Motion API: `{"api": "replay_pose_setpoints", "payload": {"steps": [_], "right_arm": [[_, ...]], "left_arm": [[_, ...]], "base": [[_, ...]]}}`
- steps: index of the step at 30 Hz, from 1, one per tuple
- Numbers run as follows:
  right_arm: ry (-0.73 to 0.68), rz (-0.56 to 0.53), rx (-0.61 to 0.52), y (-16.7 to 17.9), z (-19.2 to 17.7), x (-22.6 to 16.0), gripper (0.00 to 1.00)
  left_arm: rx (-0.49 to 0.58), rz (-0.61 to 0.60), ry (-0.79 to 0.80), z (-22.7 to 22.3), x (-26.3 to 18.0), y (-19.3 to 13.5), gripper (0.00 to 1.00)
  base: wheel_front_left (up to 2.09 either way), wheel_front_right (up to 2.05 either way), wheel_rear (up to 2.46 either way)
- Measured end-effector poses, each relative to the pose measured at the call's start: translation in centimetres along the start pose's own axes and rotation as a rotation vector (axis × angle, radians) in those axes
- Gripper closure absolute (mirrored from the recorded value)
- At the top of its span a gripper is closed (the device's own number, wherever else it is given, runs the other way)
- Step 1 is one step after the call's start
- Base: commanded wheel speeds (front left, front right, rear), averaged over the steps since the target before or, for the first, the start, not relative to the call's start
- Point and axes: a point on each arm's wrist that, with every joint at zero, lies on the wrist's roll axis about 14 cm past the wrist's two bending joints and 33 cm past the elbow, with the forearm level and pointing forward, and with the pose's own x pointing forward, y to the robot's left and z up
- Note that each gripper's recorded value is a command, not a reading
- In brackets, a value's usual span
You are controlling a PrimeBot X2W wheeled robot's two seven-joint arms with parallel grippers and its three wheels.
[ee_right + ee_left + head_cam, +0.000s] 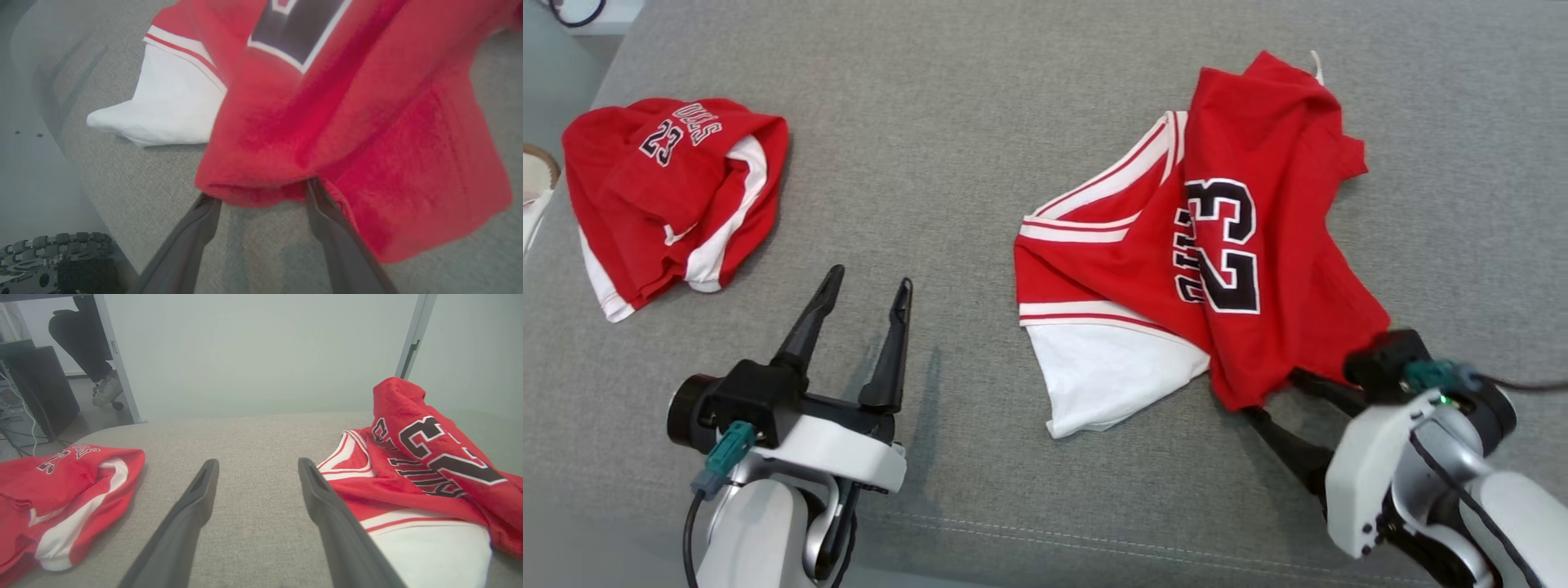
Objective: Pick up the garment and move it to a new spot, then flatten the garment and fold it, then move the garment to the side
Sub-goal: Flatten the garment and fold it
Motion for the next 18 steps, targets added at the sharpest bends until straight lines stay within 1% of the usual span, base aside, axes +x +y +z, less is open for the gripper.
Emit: {"api": "replay_pose_setpoints", "payload": {"steps": [3, 5, 10, 14, 15, 16, 18], "right_arm": [[-0.118, -0.037, 0.067, 0.0, 0.4, -1.8, 0.00], [-0.218, -0.086, 0.112, -0.8, 1.1, -3.4, 0.00], [-0.517, -0.297, 0.128, -5.0, 4.3, -8.6, 0.00], [-0.658, -0.440, 0.112, -7.1, 5.3, -11.8, 0.00], [-0.679, -0.476, 0.102, -7.6, 5.3, -12.5, 0.00], [-0.679, -0.476, 0.102, -7.6, 5.3, -12.5, 0.00], [-0.714, -0.547, 0.094, -8.6, 5.1, -13.7, 0.00]], "left_arm": [[0.001, 0.001, -0.011, 0.3, 0.2, 0.0, 0.00], [0.008, 0.002, -0.020, 0.6, 0.4, 0.0, 0.00], [0.014, -0.001, -0.033, 1.0, 0.1, -0.1, 0.00], [0.029, -0.002, -0.048, 1.6, 0.0, 0.0, 0.00], [0.032, -0.003, -0.051, 1.7, 0.0, -0.1, 0.00], [0.032, -0.003, -0.051, 1.7, 0.0, -0.1, 0.00], [0.032, -0.005, -0.058, 2.0, -0.2, -0.2, 0.00]], "base": [[0.00, 0.00, 0.00], [0.00, 0.00, 0.00], [0.00, 0.00, 0.00], [0.00, 0.00, 0.00], [0.00, 0.00, 0.00], [0.00, 0.00, 0.00], [0.00, 0.00, 0.00]]}}
